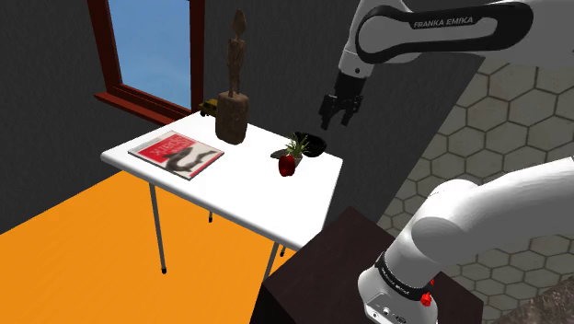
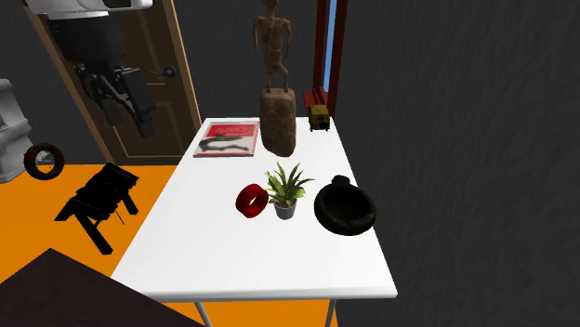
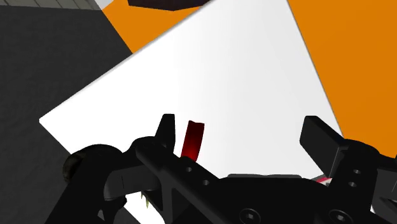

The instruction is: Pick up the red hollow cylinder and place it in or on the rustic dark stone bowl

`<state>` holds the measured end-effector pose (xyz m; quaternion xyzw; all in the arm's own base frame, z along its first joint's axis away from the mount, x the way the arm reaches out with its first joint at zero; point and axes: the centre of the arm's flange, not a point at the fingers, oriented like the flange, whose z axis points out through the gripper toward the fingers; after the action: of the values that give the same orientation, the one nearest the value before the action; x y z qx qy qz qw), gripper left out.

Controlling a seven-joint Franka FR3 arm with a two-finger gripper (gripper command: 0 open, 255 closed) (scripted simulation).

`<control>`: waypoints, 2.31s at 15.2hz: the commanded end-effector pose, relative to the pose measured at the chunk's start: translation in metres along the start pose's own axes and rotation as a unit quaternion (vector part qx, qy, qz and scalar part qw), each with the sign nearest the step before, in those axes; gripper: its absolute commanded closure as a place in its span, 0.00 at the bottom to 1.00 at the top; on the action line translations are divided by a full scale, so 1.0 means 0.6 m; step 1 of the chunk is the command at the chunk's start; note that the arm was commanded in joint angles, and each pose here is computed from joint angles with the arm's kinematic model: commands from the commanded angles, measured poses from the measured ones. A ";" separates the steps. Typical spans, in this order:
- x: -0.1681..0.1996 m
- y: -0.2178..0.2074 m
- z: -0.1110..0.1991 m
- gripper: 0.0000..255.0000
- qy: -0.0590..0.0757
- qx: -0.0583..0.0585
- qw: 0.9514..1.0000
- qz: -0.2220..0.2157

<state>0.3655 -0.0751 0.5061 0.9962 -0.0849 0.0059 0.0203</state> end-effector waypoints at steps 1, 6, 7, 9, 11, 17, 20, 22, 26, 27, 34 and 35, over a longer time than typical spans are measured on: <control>0.028 0.013 0.033 0.00 0.002 0.003 1.000 0.005; 0.098 0.039 0.115 0.00 0.003 0.012 1.000 0.017; 0.112 0.044 0.131 0.00 0.003 0.014 1.000 0.019; 0.139 0.055 0.164 0.00 0.004 0.017 1.000 0.024; 0.167 0.065 0.196 0.00 0.005 0.021 0.999 0.029; 0.250 0.097 0.295 0.00 0.007 0.031 0.999 0.043; 0.291 0.113 0.345 0.00 0.008 0.036 0.998 0.050; 0.318 0.124 0.378 0.00 0.008 0.040 0.998 0.055; 0.344 0.132 0.426 0.00 0.009 0.043 0.997 0.059; 0.344 0.131 0.434 0.00 0.009 0.043 0.997 0.059; 0.345 0.128 0.475 0.00 0.009 0.043 0.997 0.059; 0.345 0.128 0.475 0.00 0.009 0.043 0.997 0.059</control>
<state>0.5584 -0.1975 0.2282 0.9892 -0.1433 0.0194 -0.0219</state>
